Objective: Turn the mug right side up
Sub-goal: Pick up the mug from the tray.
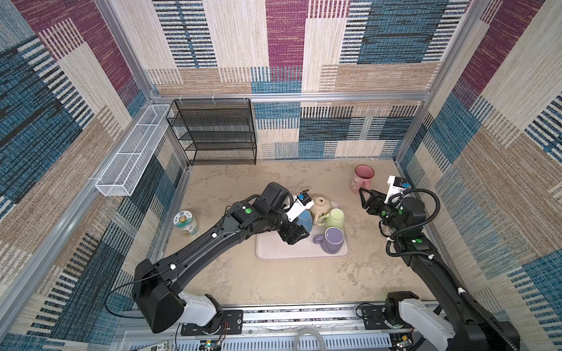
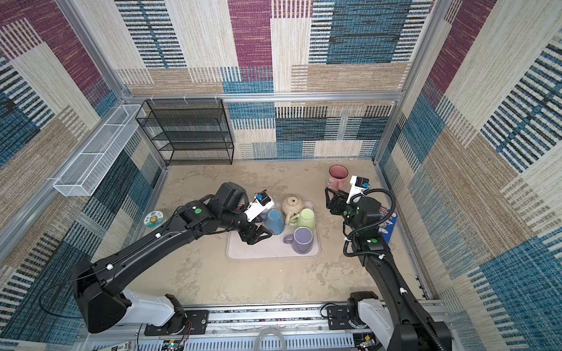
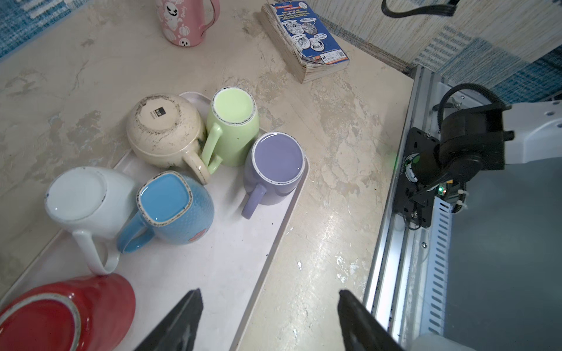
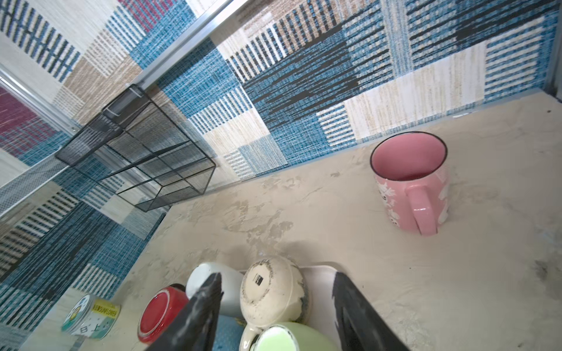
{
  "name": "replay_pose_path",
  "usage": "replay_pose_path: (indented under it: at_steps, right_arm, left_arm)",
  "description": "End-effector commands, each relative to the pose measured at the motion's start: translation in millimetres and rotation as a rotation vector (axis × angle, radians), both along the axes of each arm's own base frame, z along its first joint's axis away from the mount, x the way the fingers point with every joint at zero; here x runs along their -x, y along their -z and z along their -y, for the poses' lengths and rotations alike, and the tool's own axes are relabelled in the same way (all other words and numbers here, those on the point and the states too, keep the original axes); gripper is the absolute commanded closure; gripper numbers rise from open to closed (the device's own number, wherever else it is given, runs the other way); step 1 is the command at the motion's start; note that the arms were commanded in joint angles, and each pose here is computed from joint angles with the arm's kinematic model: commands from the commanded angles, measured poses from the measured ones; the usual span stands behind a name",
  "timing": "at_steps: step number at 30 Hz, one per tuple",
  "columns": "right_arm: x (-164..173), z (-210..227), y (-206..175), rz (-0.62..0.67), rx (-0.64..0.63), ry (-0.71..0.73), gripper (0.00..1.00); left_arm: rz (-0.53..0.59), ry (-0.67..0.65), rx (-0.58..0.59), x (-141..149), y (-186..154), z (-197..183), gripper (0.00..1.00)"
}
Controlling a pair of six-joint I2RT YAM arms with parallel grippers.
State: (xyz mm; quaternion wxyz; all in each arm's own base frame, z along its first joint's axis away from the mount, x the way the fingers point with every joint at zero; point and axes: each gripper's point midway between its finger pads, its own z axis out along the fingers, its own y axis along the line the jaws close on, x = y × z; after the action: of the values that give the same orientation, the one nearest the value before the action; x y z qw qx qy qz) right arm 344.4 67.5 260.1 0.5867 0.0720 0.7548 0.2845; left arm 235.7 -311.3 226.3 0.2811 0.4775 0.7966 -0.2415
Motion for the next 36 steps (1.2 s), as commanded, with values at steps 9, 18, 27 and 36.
replay_pose_path:
  at_steps: [9, 18, 27, 36]
  right_arm:
    - [25.9, -22.7, 34.0, -0.104, -0.165, -0.123, 0.35]
    - [16.2, -7.1, 71.6, -0.208, -0.179, -0.090, 0.37]
    - [13.7, 1.4, 73.3, -0.204, -0.176, -0.064, 0.37]
    - [12.9, 2.5, 77.6, -0.210, -0.177, -0.061, 0.37]
  left_arm:
    - [0.101, 0.209, -0.159, 4.0, 38.2, 40.2, 0.43]
    - [0.084, 0.306, -0.221, 1.5, 73.2, 63.3, 0.50]
    - [0.061, 0.346, -0.278, -11.8, 107.7, 80.1, 0.55]
    - [0.069, 0.372, -0.352, -16.3, 134.2, 84.5, 0.57]
